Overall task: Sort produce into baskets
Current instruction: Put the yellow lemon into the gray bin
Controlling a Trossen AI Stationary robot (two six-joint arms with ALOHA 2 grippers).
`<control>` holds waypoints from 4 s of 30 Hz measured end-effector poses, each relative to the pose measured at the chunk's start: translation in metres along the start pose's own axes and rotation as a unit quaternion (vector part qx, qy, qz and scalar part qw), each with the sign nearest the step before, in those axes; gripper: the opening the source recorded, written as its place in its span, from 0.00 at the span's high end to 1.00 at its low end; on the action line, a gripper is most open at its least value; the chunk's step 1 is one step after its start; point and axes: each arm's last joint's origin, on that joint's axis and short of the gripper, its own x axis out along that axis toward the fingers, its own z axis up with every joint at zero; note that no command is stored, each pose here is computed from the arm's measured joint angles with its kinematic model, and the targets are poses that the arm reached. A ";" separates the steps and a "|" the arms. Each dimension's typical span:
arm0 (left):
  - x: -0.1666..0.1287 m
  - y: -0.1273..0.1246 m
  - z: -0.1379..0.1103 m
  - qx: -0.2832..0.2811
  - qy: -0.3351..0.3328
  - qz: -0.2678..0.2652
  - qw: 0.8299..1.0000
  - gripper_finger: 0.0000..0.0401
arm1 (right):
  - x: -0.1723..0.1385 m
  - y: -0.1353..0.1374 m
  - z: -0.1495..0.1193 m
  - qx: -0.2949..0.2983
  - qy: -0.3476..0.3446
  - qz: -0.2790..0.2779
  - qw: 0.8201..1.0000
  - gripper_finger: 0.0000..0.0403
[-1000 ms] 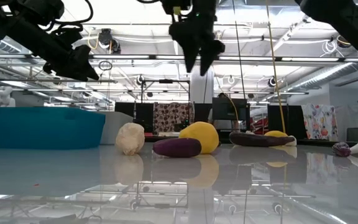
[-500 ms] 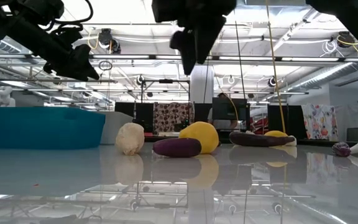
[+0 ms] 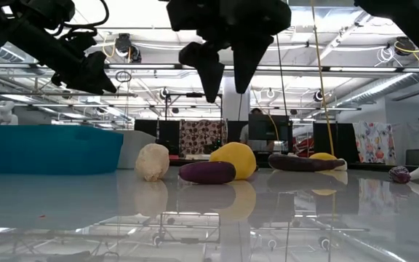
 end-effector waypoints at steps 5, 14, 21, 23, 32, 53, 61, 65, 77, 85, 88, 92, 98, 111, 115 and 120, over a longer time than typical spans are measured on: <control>0.000 0.000 0.000 0.001 0.000 0.000 1.000 0.29 | 0.006 0.000 -0.001 -0.007 0.016 0.009 1.000 0.22; 0.000 0.000 0.000 0.001 0.001 0.000 1.000 0.29 | 0.032 0.006 0.011 -0.033 0.026 0.037 0.998 0.22; 0.000 0.000 0.000 0.010 0.000 0.000 1.000 0.29 | 0.054 0.008 0.018 -0.041 0.043 0.041 0.997 0.22; 0.000 0.000 0.000 0.009 0.000 0.000 1.000 0.29 | 0.061 0.007 0.019 -0.040 0.051 0.044 0.997 0.22; 0.000 0.000 0.000 0.010 0.000 0.000 1.000 0.29 | 0.089 0.004 0.021 -0.035 0.095 0.035 0.994 0.22; 0.000 0.000 0.000 0.010 0.000 0.000 1.000 0.29 | 0.081 0.003 0.019 -0.032 0.088 0.034 0.995 0.62; 0.000 0.000 0.000 0.010 0.000 0.000 1.000 0.29 | 0.039 -0.018 0.009 -0.031 0.025 -0.026 0.999 0.59; 0.000 0.000 0.000 0.009 -0.002 0.000 1.000 0.29 | 0.019 -0.043 0.006 -0.027 -0.031 -0.104 0.994 0.59; 0.000 0.000 0.000 0.008 -0.002 -0.003 1.000 0.29 | -0.020 -0.141 0.004 0.039 -0.320 -0.286 0.902 0.58; 0.000 0.000 0.000 0.008 -0.002 -0.002 1.000 0.29 | -0.029 -0.183 -0.014 0.154 -0.436 -0.287 0.839 0.58; 0.000 0.000 0.000 0.008 -0.002 -0.001 1.000 0.29 | -0.010 -0.202 -0.021 0.191 -0.444 -0.284 0.828 0.58; 0.000 0.001 -0.001 0.010 0.001 0.018 1.000 0.29 | 0.008 -0.220 -0.027 0.216 -0.463 -0.285 0.811 0.58; 0.001 0.002 -0.001 0.011 0.002 0.033 0.999 0.29 | 0.020 -0.233 -0.035 0.285 -0.483 -0.255 0.787 0.58; 0.002 0.006 -0.004 0.010 0.014 0.116 0.993 0.29 | 0.030 -0.247 -0.056 0.382 -0.477 -0.186 0.769 0.37; 0.002 0.006 -0.004 0.010 0.014 0.114 0.993 0.29 | 0.030 -0.247 -0.056 0.379 -0.477 -0.189 0.770 0.29; 0.002 0.006 -0.004 0.010 0.014 0.113 0.993 0.29 | 0.026 -0.246 -0.057 0.367 -0.473 -0.196 0.777 0.25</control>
